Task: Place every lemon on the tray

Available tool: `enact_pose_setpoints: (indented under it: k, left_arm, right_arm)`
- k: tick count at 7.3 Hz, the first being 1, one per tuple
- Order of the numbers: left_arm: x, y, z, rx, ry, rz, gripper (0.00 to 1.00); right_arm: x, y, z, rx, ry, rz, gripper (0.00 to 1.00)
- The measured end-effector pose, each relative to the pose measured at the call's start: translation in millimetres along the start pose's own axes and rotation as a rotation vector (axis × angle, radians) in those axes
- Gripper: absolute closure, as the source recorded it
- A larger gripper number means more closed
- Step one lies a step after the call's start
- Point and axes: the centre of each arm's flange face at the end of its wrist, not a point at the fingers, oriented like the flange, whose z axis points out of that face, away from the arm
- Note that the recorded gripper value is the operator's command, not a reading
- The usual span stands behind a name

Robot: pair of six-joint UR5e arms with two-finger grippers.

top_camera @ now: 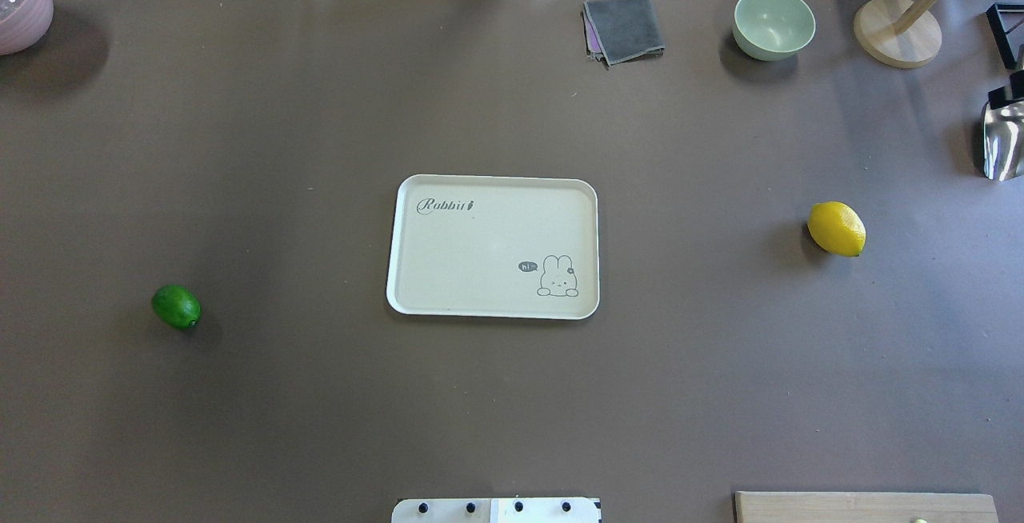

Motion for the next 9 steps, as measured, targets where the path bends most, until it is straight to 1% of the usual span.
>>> enact_pose_setpoints:
  k: [1, 2, 3, 4, 6, 9]
  left_arm:
    - [8.4, 1.3, 10.0, -0.009, 0.015, 0.012, 0.01]
    - [14.8, 2.4, 16.5, -0.013, 0.027, 0.023, 0.01]
    - [18.4, 3.4, 20.4, -0.016, 0.034, 0.030, 0.01]
    - [20.2, 4.0, 22.4, -0.018, 0.038, 0.033, 0.01]
    - [21.0, 4.3, 23.4, -0.019, 0.039, 0.035, 0.01]
    - [20.7, 5.3, 23.7, -0.020, 0.039, 0.034, 0.01]
  right_arm:
    - [-38.0, 1.4, 33.6, -0.022, -0.004, -0.082, 0.00]
    - [-68.8, 6.0, 66.0, -0.044, 0.013, -0.150, 0.00]
    - [-87.4, 11.2, 91.7, -0.057, 0.041, -0.196, 0.00]
    - [-96.2, 15.7, 108.7, -0.068, 0.062, -0.222, 0.00]
    - [-99.0, 21.9, 124.9, -0.088, 0.079, -0.236, 0.00]
    - [-94.2, 42.3, 148.5, -0.147, 0.087, -0.231, 0.00]
